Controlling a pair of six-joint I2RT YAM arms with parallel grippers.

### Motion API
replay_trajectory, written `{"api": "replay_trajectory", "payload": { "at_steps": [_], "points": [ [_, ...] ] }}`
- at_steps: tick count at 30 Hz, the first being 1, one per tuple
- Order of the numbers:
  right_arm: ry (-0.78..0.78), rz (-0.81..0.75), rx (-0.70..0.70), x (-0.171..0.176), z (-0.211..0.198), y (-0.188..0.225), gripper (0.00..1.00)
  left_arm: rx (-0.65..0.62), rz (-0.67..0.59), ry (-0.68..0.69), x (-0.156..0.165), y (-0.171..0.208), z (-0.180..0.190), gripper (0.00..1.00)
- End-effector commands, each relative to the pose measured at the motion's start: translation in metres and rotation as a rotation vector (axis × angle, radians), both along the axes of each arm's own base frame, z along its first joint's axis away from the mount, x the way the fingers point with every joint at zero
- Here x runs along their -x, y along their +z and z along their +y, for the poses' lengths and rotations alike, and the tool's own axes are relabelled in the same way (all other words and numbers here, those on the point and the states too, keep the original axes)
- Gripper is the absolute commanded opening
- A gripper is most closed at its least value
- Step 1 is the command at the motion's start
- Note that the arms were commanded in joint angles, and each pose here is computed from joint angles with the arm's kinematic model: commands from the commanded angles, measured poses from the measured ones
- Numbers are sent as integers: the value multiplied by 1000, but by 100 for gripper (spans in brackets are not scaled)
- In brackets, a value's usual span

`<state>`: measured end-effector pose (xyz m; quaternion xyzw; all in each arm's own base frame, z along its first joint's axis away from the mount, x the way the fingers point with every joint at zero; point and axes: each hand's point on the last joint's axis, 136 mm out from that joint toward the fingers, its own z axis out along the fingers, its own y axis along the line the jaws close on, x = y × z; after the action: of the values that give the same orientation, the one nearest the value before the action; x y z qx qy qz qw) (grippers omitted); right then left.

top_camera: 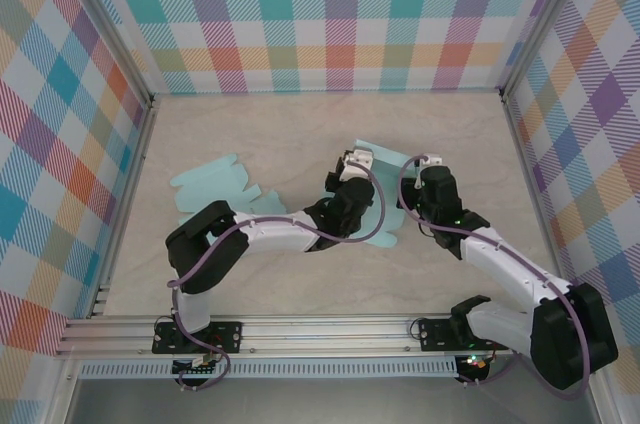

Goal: Fold the paper box

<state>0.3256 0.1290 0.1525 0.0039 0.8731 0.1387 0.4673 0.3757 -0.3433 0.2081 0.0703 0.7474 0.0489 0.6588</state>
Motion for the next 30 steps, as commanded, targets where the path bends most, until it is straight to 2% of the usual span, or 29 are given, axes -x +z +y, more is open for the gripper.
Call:
{"api": "replay_trajectory", "payload": {
  "at_steps": [1, 4, 6, 9, 13, 21, 26, 30],
  "points": [
    [-12, 26, -9, 6, 8, -2, 0, 198, -36, 286, -10, 23, 54, 8],
    [-36, 36, -13, 8, 10, -6, 0, 335, 17, 421, -14, 8, 100, 8],
    [-42, 50, -20, 7, 11, -9, 0, 372, 41, 401, -16, 4, 105, 9],
    [-53, 68, -18, 5, 13, -12, 0, 398, 67, 256, -17, 6, 87, 16],
    [-93, 87, -21, 3, 9, -14, 0, 406, 110, 63, -12, 9, 62, 31],
    [-122, 94, -3, 2, 4, -11, 0, 403, 186, -273, 19, 16, 28, 52],
    [-128, 88, 1, 2, 3, -3, 0, 403, 196, -389, 44, 21, 28, 70],
    [-134, 89, -1, 3, 2, 0, 0, 397, 183, -389, 55, 28, 41, 72]
  ]
}}
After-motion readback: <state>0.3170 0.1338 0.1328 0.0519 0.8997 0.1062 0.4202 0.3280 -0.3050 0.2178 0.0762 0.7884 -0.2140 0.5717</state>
